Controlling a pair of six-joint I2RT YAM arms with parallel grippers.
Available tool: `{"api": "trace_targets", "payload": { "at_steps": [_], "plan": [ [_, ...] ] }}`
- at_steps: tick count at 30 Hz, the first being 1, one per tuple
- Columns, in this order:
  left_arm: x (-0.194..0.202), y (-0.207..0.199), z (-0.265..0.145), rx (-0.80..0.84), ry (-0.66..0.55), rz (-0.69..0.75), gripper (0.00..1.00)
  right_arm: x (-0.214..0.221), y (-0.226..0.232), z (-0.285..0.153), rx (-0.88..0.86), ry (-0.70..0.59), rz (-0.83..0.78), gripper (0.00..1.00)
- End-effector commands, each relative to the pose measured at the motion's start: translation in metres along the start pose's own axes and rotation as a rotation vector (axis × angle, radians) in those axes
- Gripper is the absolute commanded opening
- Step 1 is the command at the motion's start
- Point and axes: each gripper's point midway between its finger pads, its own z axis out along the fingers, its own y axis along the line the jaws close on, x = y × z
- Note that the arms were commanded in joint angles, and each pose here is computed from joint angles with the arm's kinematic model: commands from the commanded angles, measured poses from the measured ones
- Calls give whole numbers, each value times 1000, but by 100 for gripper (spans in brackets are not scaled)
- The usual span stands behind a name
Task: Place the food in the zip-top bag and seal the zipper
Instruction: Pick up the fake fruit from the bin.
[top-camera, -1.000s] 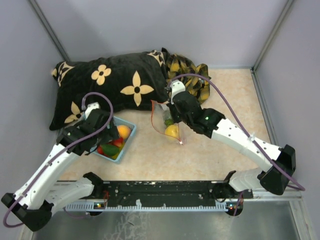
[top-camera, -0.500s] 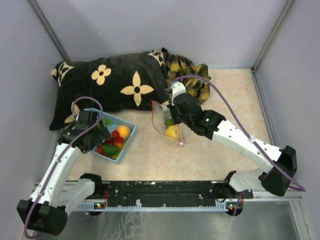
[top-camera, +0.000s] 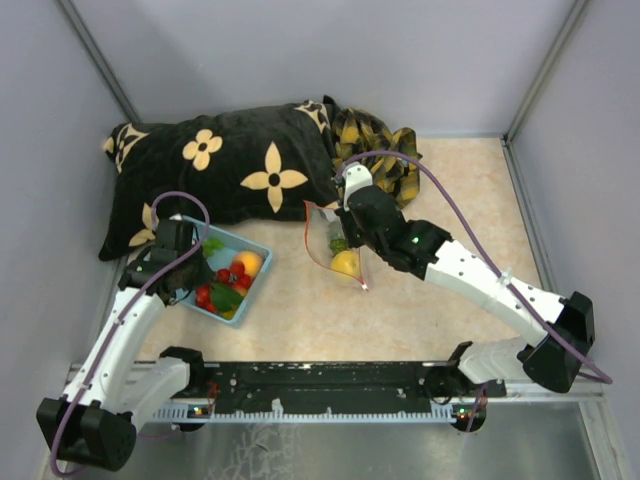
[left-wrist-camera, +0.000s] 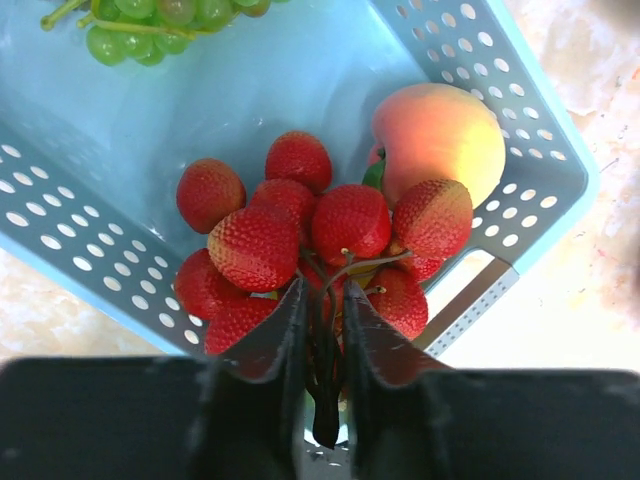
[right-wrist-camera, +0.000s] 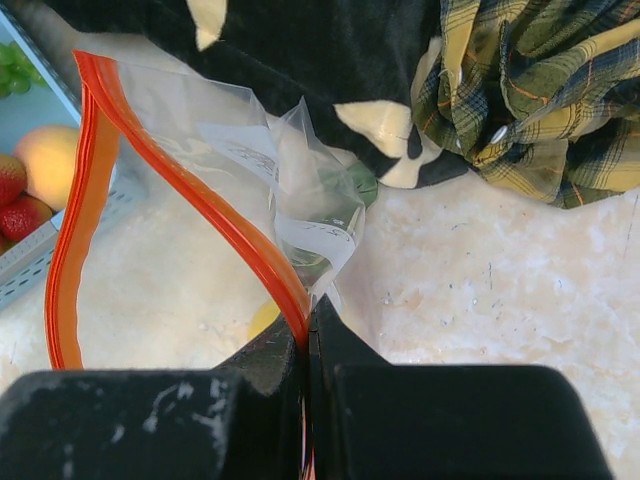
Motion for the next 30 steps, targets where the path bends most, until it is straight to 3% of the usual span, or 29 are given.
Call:
{"api": "trace_targets", "payload": {
  "at_steps": [1, 4, 14, 30],
  "plan": [
    [-9, -11, -7, 66, -36, 6, 14, -28, -2, -13, 8, -85, 14, 0],
    [-13, -14, -12, 86, -50, 7, 0, -29, -2, -13, 12, -84, 13, 0],
    [-53, -55, -72, 322, -205, 32, 0, -32, -4, -12, 27, -79, 11, 0],
    [-79, -169, -207, 1138, -409, 250, 0, -30, 1, -4, 20, -59, 25, 0]
  ]
}}
